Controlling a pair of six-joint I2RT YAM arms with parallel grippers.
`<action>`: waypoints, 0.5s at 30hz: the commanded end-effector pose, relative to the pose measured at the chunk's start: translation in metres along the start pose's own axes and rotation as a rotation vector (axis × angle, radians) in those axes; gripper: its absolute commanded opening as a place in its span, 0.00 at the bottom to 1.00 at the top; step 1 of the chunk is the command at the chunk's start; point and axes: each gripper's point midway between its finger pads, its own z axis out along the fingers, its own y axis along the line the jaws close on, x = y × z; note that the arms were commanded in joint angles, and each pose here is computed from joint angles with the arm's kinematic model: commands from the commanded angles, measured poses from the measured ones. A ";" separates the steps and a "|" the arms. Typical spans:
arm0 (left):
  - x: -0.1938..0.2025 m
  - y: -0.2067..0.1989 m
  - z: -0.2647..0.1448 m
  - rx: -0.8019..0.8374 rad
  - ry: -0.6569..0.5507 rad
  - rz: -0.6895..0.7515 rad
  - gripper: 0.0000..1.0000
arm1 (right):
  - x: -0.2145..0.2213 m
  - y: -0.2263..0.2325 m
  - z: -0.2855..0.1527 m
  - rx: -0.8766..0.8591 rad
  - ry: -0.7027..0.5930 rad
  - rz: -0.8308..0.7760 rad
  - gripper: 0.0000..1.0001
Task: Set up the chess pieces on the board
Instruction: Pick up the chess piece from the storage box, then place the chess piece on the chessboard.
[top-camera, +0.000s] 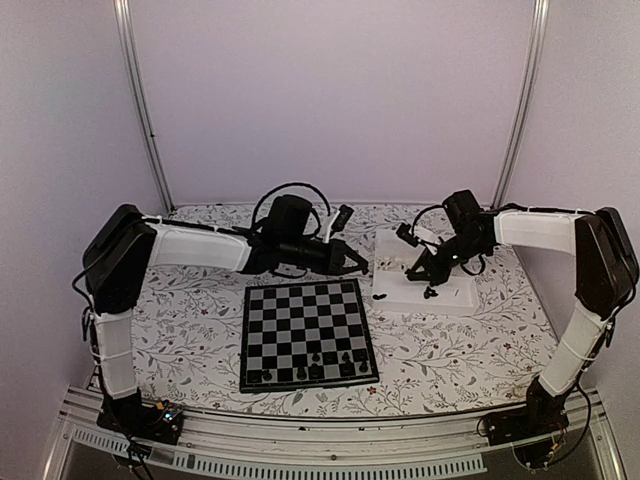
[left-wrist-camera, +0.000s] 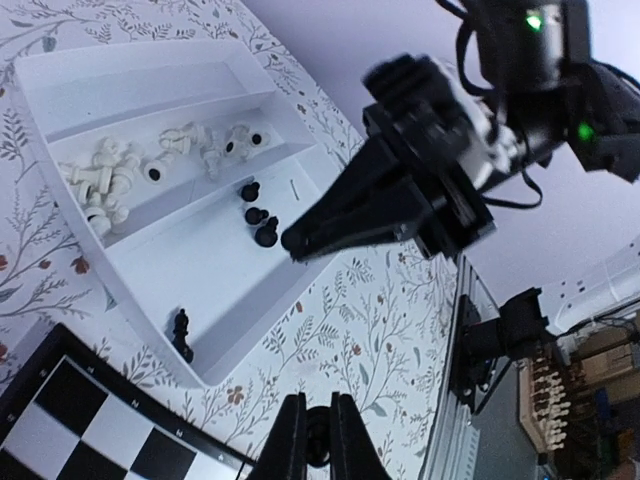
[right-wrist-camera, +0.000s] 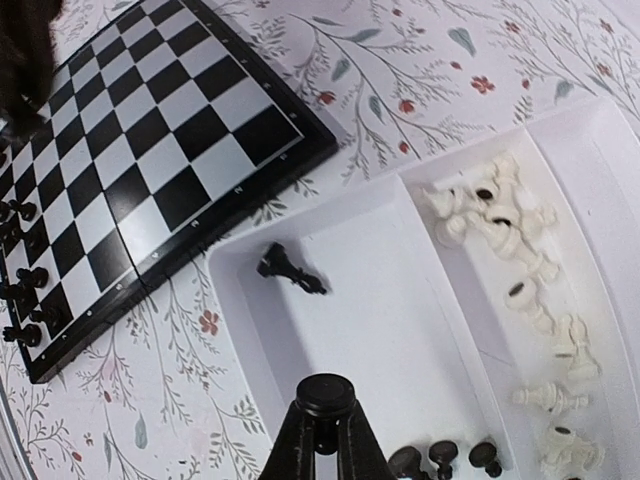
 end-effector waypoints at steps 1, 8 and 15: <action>0.028 -0.023 -0.038 -0.153 0.112 0.240 0.00 | 0.005 -0.019 -0.021 0.028 -0.079 0.052 0.00; 0.094 -0.056 -0.061 -0.265 0.303 0.476 0.00 | 0.019 -0.025 -0.021 0.068 -0.091 0.069 0.00; 0.147 -0.063 -0.081 -0.336 0.421 0.613 0.00 | 0.021 -0.029 -0.021 0.094 -0.089 0.038 0.00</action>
